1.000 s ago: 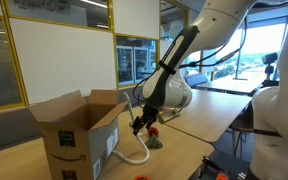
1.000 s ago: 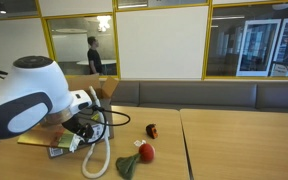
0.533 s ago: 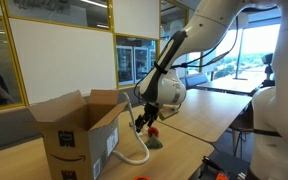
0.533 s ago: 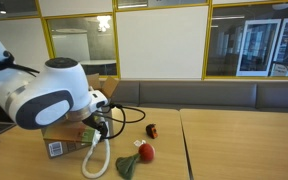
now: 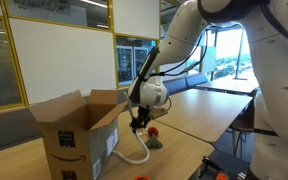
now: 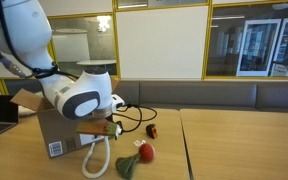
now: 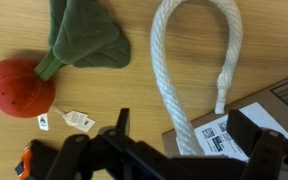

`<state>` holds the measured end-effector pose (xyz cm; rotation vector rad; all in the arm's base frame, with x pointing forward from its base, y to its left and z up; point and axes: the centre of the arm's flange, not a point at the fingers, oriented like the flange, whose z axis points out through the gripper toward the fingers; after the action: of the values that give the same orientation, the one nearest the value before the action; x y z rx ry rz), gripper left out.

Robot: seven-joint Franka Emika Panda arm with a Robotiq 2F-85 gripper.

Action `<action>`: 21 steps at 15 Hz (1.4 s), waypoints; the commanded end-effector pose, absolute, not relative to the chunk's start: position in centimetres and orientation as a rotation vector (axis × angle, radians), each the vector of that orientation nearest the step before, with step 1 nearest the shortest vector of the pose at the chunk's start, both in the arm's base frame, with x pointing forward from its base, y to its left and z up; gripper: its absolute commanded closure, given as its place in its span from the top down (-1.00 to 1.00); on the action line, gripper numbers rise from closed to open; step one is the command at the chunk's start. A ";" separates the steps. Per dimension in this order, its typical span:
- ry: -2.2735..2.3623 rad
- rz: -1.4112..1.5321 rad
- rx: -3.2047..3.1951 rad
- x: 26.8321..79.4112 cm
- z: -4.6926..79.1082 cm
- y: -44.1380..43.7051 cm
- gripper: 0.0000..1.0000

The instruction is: Put all the objects on the table into the box.

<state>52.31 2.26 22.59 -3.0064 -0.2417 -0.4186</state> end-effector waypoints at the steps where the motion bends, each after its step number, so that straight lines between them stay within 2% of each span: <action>1: -0.280 -0.485 -3.008 55.7 20.9 2.2 1.00; 7: -0.375 -0.519 -3.012 56.2 20.0 3.3 0.97; 8: -0.387 -0.523 -3.012 56.2 19.8 3.4 0.47; 9: -0.394 -0.523 -3.011 56.2 19.7 3.5 0.47; 10: -0.402 -0.524 -3.011 56.2 19.8 3.5 0.34; 16: -0.413 -0.531 -3.009 55.9 19.8 3.1 -0.60; 18: -0.414 -0.533 -3.009 55.8 19.9 3.0 -0.76; 20: -0.407 -0.540 -3.013 55.7 20.0 2.8 -0.82; 21: -0.400 -0.542 -3.015 55.6 20.1 2.7 -0.78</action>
<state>55.46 3.05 19.93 -3.0177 -0.3969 -0.4921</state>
